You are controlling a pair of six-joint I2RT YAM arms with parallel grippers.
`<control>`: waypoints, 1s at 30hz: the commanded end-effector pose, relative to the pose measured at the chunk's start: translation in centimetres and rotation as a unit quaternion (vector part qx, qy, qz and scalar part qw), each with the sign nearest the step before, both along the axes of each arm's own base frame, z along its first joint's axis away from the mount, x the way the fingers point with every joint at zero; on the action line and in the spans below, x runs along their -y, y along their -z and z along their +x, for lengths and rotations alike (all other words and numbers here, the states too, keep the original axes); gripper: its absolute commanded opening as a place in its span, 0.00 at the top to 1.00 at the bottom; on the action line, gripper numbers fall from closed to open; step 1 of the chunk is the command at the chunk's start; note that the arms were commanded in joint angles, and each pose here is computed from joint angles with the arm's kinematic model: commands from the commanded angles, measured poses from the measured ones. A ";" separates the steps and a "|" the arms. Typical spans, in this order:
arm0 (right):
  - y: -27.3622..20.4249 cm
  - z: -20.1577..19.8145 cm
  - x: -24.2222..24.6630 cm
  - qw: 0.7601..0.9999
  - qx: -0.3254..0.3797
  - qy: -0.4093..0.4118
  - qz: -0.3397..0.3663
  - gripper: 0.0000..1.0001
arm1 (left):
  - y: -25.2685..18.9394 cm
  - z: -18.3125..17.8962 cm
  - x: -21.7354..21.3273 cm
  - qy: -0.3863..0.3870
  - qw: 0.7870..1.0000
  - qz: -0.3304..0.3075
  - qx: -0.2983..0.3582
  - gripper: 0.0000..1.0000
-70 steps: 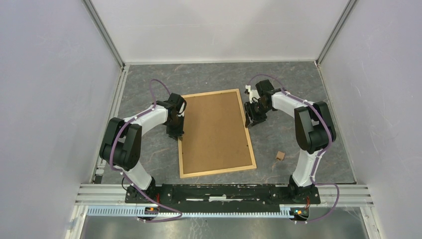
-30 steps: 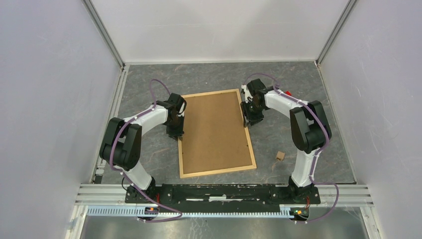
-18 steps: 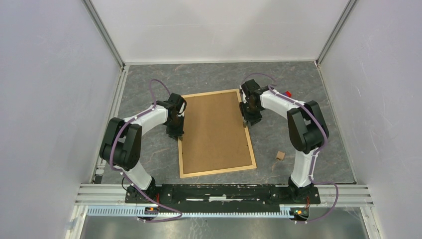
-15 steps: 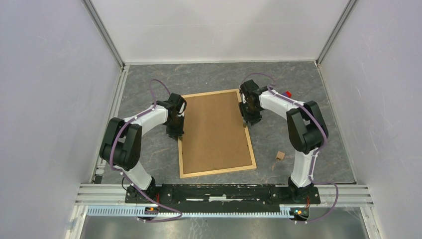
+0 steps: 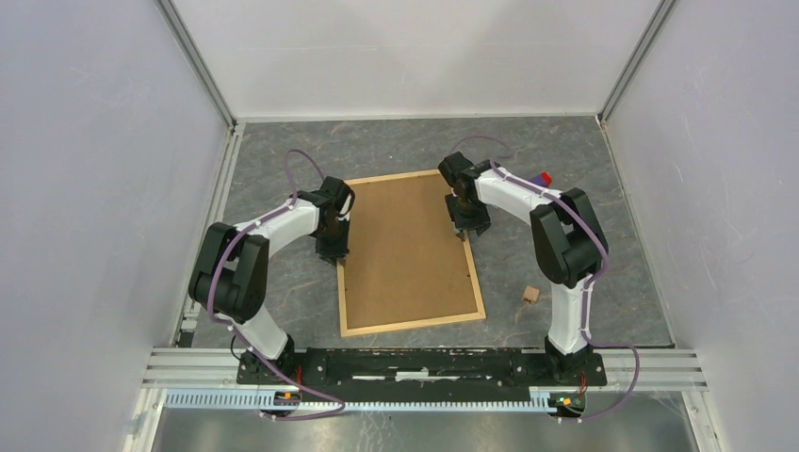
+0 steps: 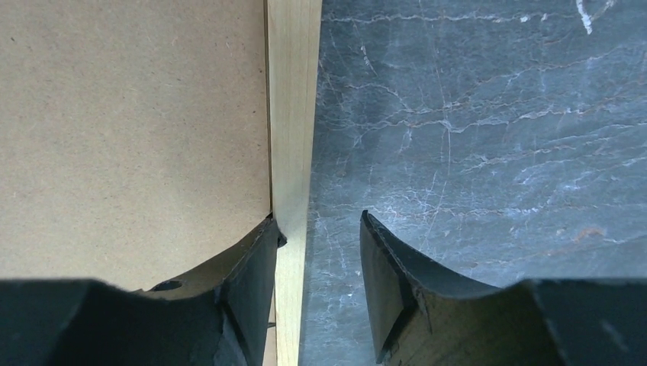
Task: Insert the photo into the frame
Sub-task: Install the photo frame at the center of the board.
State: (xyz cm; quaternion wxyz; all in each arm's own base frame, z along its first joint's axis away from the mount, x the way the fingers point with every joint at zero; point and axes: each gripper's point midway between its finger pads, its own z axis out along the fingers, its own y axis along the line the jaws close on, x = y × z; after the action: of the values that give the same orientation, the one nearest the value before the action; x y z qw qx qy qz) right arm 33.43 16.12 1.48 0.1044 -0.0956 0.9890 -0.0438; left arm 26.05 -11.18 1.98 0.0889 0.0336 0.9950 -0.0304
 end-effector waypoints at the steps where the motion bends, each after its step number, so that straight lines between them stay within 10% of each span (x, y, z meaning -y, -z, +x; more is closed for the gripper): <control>1: 7.0 0.1 5.5 0.987 -0.004 0.016 -0.162 0.49 | -0.3 -0.5 -0.7 0.032 0.999 0.022 0.003 0.98; 21: 9.2 0.4 0.8 0.992 -0.016 -0.016 -0.122 0.27 | -0.2 -0.9 0.1 0.045 0.999 0.026 0.002 0.98; 30: -1.5 2.9 -3.2 0.996 0.069 -0.043 -0.020 0.25 | -0.1 -1.0 0.0 0.042 0.999 0.030 0.001 0.98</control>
State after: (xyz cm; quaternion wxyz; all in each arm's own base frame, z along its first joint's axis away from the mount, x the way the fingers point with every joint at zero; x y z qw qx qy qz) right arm 33.94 16.48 3.01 0.1164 -0.1495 0.9738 -0.1256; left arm 25.95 -11.43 2.08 0.0986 0.0503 0.9938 -0.0114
